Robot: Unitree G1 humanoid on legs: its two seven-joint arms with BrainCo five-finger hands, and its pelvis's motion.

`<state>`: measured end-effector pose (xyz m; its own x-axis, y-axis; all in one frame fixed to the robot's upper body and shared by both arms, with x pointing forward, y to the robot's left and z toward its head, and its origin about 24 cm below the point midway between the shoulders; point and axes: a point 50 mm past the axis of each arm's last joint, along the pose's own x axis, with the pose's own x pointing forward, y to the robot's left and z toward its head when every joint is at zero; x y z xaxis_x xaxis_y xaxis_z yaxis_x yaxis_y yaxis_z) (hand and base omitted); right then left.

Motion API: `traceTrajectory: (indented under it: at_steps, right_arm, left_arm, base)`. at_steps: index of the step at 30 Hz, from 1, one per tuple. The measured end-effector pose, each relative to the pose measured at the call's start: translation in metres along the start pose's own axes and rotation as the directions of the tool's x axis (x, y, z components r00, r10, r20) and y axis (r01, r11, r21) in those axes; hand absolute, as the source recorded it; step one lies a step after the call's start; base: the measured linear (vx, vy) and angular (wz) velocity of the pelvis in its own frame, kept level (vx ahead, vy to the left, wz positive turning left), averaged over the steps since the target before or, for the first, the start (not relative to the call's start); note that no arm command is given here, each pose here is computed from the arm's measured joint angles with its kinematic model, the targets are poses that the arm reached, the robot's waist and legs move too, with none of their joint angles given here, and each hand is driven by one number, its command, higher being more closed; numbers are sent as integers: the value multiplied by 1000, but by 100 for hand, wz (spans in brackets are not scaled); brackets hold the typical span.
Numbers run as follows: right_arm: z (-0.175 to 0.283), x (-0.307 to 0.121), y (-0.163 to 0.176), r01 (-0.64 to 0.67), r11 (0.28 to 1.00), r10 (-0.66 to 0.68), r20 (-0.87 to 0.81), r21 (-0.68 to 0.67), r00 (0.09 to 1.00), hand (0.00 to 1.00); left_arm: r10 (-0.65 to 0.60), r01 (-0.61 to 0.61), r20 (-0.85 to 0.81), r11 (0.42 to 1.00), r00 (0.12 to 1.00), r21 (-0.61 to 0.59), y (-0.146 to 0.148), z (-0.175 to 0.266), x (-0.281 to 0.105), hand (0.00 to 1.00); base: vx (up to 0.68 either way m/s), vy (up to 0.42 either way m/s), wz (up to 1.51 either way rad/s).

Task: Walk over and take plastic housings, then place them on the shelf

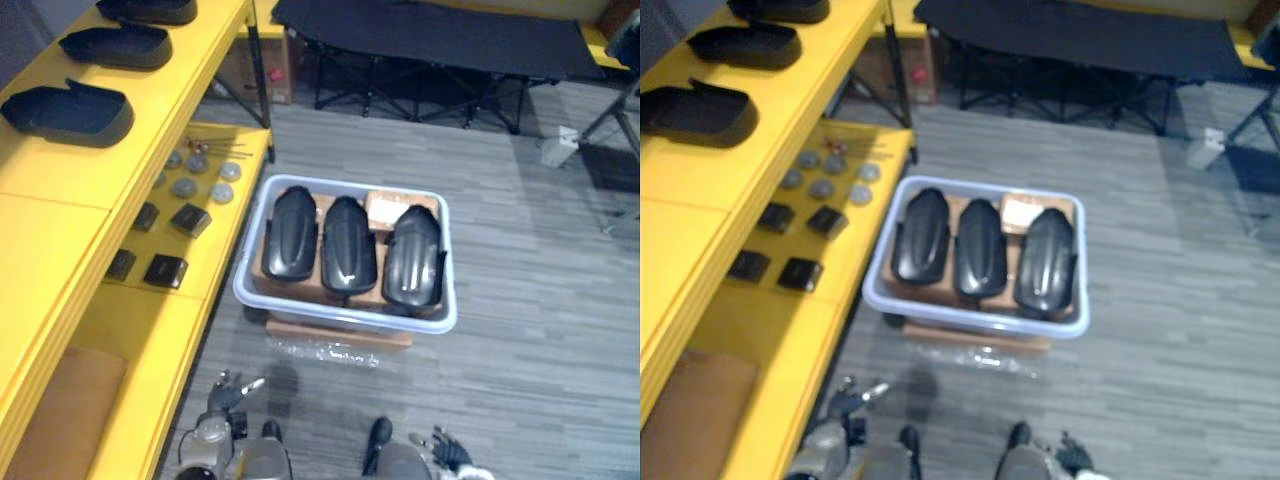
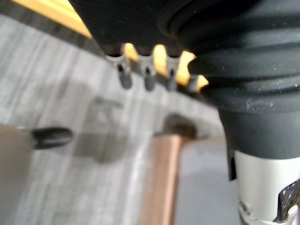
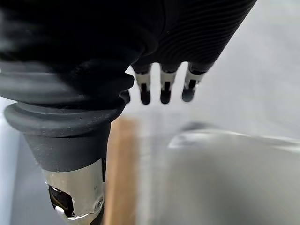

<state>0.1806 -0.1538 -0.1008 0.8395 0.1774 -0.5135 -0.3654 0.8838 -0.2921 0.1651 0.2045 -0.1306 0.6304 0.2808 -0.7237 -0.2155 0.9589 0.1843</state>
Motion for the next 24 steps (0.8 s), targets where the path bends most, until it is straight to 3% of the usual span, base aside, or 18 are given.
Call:
traceTrajectory:
  at_steps: [2, 5, 7, 8, 10, 11, 13, 14, 16, 20, 23, 24]
  right_arm:
    - [80, 19, 30, -148, 937, 251, 315, -316, 915, 0]
    - [158, 19, 48, -110, 900, 353, 560, -421, 750, 0]
    - [238, 2, 34, 7, 948, 263, 792, -320, 551, 0]
    - [257, -3, 24, 35, 964, 211, 839, -264, 502, 0]
    - [311, -17, -45, 159, 984, -133, 915, 77, 382, 0]
    - [317, -19, -65, 182, 968, -232, 902, 175, 364, 0]
    - [315, -29, -136, 287, 823, -564, 764, 490, 312, 0]
    - [308, -31, -150, 325, 780, -621, 723, 534, 304, 0]
    - [272, -28, -188, 426, 628, -778, 537, 651, 326, 0]
    - [213, -29, -236, 575, 406, -911, 261, 711, 319, 0]
    - [184, -29, -256, 630, 330, -932, 135, 703, 337, 0]
    - [143, -21, -271, 615, 246, -894, -70, 749, 442, 0]
  left_arm:
    - [19, -19, -42, 1000, 999, -1, 2, -10, -1, 0]
    - [39, -39, -7, 999, 999, 22, 6, -5, 0, 0]
    - [69, -70, 26, 996, 997, 52, 16, -5, -1, 0]
    - [73, -75, 28, 996, 997, 55, 17, -7, -2, 0]
    - [88, -88, 5, 991, 996, 97, 26, -23, -8, 0]
    - [89, -89, 2, 991, 996, 102, 27, -26, -9, 0]
    - [84, -84, 6, 991, 996, 103, 29, -32, -15, 0]
    - [82, -83, 9, 991, 997, 101, 29, -33, -16, 0]
    - [81, -83, 22, 992, 996, 96, 29, -33, -18, 0]
    - [75, -83, 115, 994, 990, 69, 26, -13, -16, 0]
    - [90, -97, 125, 994, 988, 53, 28, -10, -15, 0]
    - [152, -150, 93, 988, 984, -26, 36, -14, -16, 0]
  base:
    - [-76, -18, 39]
    - [-48, -17, 22]
    - [-24, -1, 11]
    - [0, 0, 0]
    - [4, 46, -1]
    - [-2, 64, 5]
    - [-11, 56, 7]
    - [-32, 36, 1]
    - [-64, 23, -3]
    - [-129, 4, -3]
    - [-96, -21, -1]
    - [0, 0, 0]
